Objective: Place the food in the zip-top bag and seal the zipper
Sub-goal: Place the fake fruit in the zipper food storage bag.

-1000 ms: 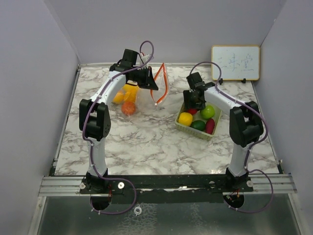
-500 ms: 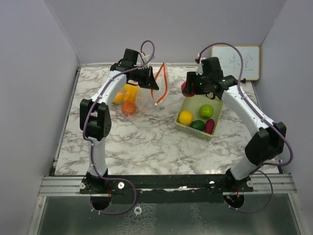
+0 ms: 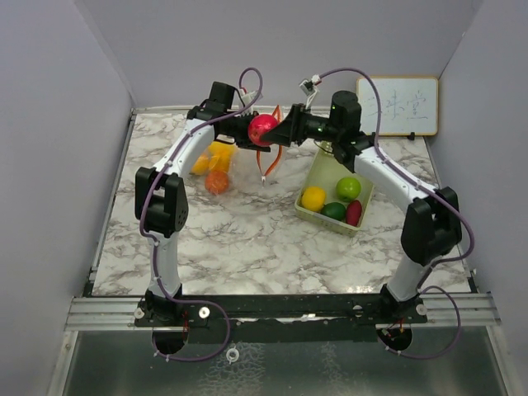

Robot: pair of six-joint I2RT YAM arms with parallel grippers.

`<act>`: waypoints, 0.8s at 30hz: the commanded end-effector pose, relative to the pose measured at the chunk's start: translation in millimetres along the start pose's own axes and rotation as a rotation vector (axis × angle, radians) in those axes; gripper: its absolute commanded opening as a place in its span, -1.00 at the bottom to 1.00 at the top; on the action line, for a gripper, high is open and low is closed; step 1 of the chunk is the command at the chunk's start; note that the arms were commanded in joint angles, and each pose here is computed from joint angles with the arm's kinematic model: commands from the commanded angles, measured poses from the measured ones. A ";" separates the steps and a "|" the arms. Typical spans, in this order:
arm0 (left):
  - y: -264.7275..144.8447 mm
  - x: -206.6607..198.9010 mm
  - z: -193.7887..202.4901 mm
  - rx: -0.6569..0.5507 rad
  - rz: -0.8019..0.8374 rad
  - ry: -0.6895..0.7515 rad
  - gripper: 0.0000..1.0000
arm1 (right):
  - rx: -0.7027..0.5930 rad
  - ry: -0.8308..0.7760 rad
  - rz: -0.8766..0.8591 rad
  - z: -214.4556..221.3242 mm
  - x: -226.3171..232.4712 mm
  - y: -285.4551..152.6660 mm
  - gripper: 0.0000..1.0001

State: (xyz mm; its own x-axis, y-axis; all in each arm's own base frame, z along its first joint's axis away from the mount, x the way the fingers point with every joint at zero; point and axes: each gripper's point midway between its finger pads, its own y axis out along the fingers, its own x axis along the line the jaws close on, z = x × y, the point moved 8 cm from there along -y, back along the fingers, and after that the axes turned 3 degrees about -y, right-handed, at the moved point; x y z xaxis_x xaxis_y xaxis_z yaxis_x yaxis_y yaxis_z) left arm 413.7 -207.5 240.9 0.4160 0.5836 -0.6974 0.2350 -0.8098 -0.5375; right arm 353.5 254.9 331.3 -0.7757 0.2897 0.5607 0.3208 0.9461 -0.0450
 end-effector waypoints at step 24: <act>-70.4 -55.8 -7.7 -0.160 0.216 0.015 -1.00 | 0.188 -0.202 0.596 37.1 -63.2 47.1 -0.58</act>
State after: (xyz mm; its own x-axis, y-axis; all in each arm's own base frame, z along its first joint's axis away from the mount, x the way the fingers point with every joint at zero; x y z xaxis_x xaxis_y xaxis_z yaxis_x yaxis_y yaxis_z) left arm 382.5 -179.0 313.3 0.4559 0.4529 -0.7662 0.3034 -0.8884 -0.3446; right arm 401.6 261.5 243.1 -0.5377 0.7317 0.4189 0.6068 0.6808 -0.4102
